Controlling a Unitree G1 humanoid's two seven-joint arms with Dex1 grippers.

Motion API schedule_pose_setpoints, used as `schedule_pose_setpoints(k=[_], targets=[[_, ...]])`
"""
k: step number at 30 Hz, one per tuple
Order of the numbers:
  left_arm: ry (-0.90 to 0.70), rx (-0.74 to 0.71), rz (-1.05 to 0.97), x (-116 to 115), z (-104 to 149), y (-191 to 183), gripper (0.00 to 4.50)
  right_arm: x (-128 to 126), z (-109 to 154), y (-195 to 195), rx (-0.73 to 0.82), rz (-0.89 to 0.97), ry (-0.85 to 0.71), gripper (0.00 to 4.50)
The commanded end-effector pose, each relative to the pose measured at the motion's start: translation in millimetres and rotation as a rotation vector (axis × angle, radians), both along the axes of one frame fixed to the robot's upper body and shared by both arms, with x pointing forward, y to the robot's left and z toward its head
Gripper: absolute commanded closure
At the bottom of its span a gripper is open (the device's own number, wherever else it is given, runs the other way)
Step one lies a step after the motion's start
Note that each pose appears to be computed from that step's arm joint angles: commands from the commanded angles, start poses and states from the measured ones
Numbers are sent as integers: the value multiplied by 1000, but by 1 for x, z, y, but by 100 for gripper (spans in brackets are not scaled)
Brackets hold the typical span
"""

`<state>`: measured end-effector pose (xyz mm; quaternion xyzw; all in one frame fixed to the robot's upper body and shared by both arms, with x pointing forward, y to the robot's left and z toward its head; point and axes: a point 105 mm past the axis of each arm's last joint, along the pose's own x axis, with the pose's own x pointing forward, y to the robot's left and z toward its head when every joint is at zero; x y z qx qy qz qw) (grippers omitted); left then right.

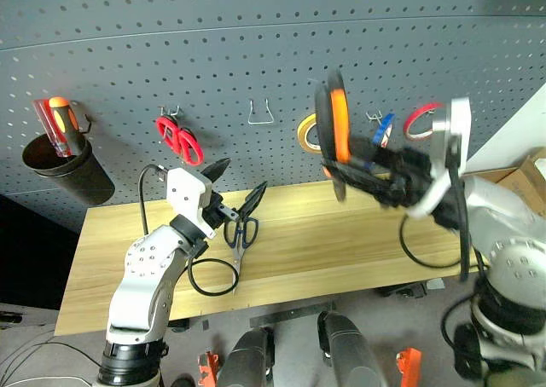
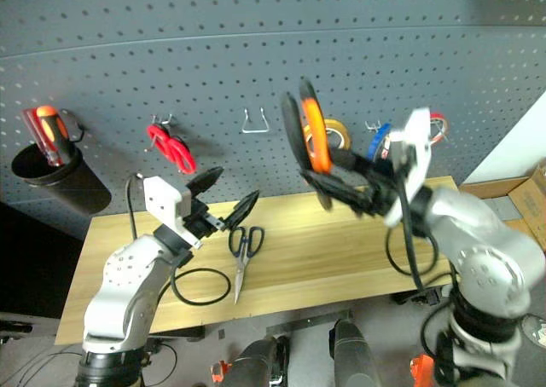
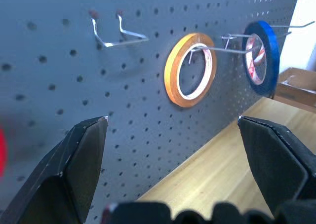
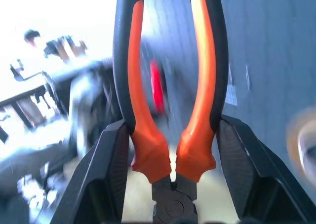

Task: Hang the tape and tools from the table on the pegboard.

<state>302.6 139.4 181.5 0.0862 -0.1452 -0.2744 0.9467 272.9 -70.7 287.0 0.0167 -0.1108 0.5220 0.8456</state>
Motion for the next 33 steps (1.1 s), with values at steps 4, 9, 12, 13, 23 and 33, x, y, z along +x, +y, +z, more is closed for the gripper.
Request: schedule_pose_setpoints(k=[4, 9, 12, 13, 23, 33], targets=[[-151, -13, 107, -23, 17, 1, 0, 19, 42, 30, 19, -72, -211, 241], [-169, -64, 188, -34, 10, 10, 0, 25, 53, 59, 3, -88, -323, 241], [-205, -98, 226, -35, 12, 10, 0, 28, 59, 72, 29, -95, -374, 241], [-214, -101, 231, -36, 12, 9, 0, 34, 62, 74, 50, -124, -396, 241], [-230, -90, 238, -39, 6, 5, 0, 76, 60, 84, 113, -287, -475, 241], [-160, -96, 251, -37, -8, 9, 0, 106, 32, 86, 147, -372, -378, 241]])
